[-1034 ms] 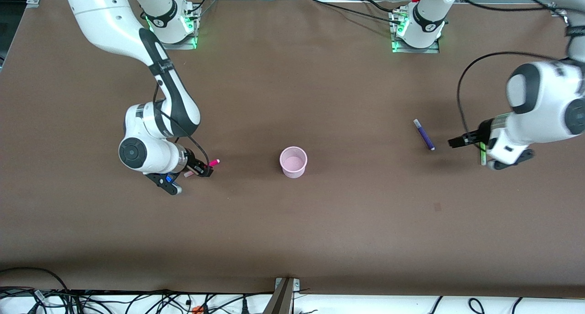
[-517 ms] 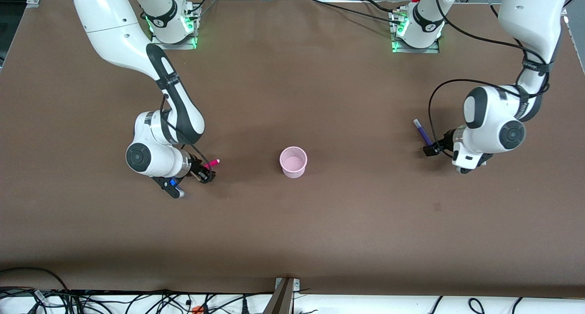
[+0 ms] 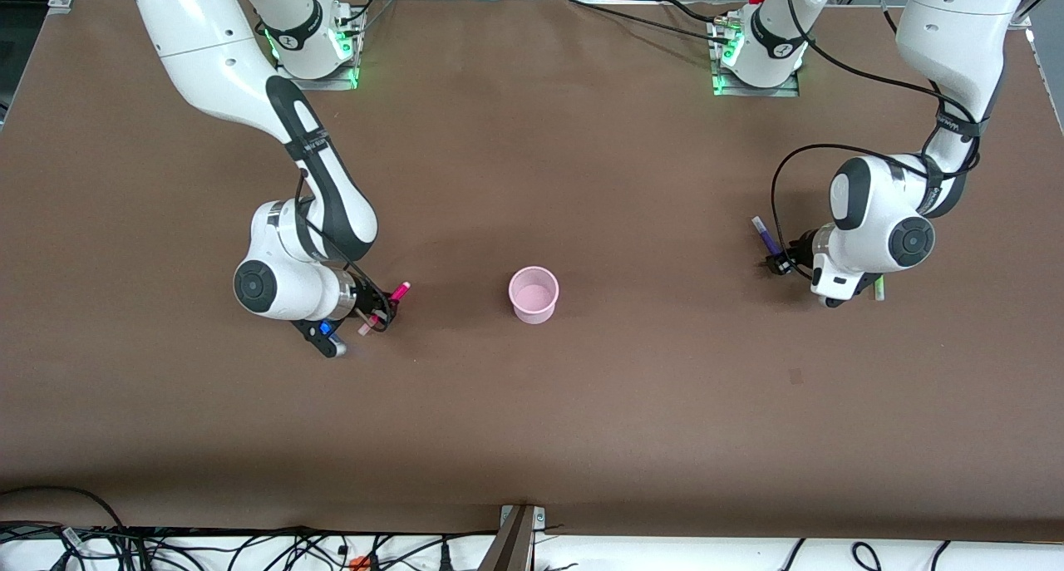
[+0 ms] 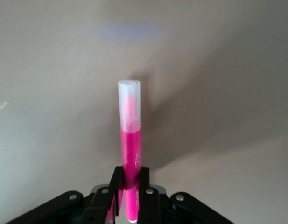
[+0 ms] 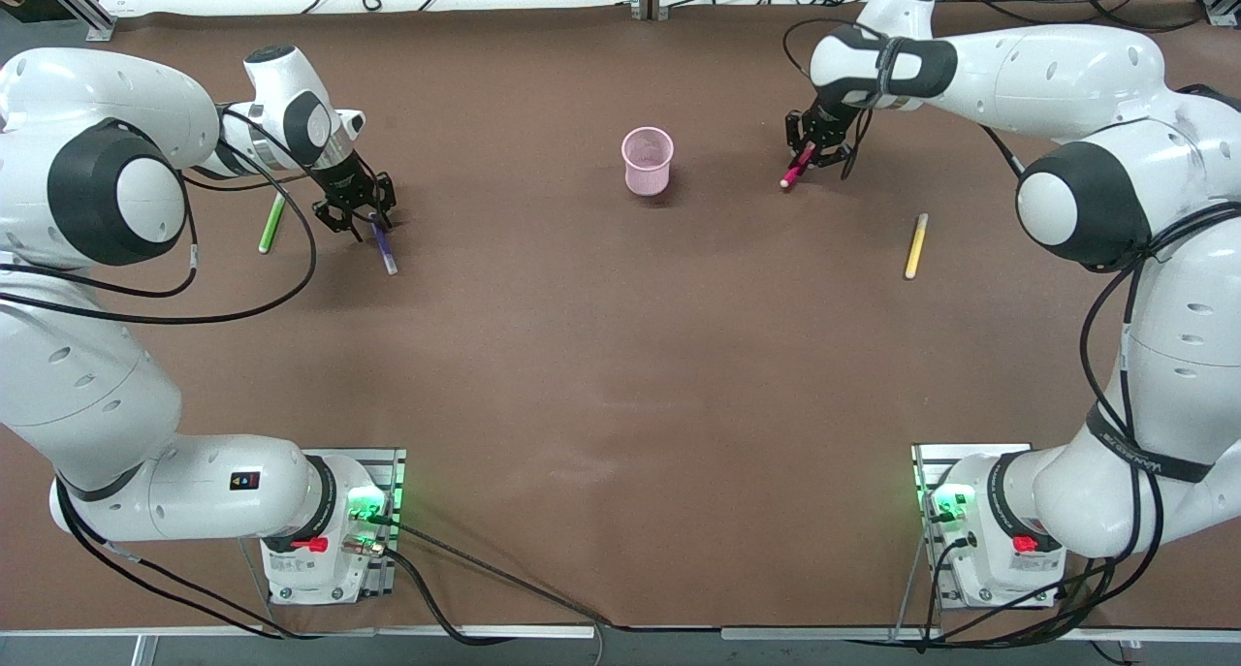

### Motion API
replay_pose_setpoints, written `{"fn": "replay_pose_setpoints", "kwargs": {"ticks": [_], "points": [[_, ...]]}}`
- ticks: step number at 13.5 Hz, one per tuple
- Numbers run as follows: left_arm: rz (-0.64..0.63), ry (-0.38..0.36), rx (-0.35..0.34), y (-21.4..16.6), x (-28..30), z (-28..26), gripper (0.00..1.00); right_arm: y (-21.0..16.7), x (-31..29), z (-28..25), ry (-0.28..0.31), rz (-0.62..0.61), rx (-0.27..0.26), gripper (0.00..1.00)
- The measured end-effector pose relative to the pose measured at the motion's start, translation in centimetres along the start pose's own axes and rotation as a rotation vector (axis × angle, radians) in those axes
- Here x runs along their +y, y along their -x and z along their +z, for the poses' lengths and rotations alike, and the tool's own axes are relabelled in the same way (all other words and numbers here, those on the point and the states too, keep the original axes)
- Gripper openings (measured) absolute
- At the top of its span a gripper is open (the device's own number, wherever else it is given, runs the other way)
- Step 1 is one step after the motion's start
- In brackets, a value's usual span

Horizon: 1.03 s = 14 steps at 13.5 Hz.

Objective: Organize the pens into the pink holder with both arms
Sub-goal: 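Carry the pink marker over the pink cup and drop it in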

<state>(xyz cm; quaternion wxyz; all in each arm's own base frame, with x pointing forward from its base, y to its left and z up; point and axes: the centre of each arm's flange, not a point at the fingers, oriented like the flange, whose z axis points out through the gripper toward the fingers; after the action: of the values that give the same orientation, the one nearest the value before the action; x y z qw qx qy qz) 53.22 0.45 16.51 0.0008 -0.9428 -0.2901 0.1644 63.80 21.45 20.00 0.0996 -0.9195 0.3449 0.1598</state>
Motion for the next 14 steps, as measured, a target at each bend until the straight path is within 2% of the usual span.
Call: {"fn": "replay_pose_setpoints", "kwargs": {"ticks": [1,2,3,4,5,6,8,9,11,14], "points": [[0.006,0.002,0.003,0.0,0.1,0.0,0.44,1.2,-1.0,-1.7,-0.032,0.025,-0.076,0.17],[0.007,0.002,0.003,0.0,0.1,0.0,0.44,2.5,-2.2,-3.8,-0.070,0.056,-0.156,0.17],[0.011,0.003,0.004,0.0,0.3,-0.1,0.38,3.9,-3.4,-6.0,-0.110,0.094,-0.231,0.17],[0.013,0.004,0.004,0.0,0.3,0.0,0.38,5.3,-4.6,-8.2,-0.151,0.135,-0.304,0.17],[0.018,0.005,0.006,0.0,0.4,-0.1,0.31,6.6,-5.7,-9.9,-0.197,0.174,-0.380,0.17],[0.022,0.006,0.007,0.0,0.5,-0.1,0.21,8.0,-6.8,-10.7,-0.250,0.207,-0.461,0.17],[0.024,0.006,0.007,0.0,0.5,-0.1,0.18,10.3,-8.9,-10.0,-0.343,0.256,-0.606,0.17],[0.024,0.007,0.008,-0.1,0.5,-0.2,0.18,11.3,-9.9,-8.9,-0.377,0.280,-0.647,0.17],[0.023,0.015,0.014,-0.6,0.7,-1.5,0.18,13.2,-11.8,-5.6,-0.427,0.335,-0.681,0.17],[0.035,0.028,0.013,-1.3,1.9,-8.9,0.18,14.4,-13.0,-0.4,-0.453,0.406,-0.662,0.17]]}}
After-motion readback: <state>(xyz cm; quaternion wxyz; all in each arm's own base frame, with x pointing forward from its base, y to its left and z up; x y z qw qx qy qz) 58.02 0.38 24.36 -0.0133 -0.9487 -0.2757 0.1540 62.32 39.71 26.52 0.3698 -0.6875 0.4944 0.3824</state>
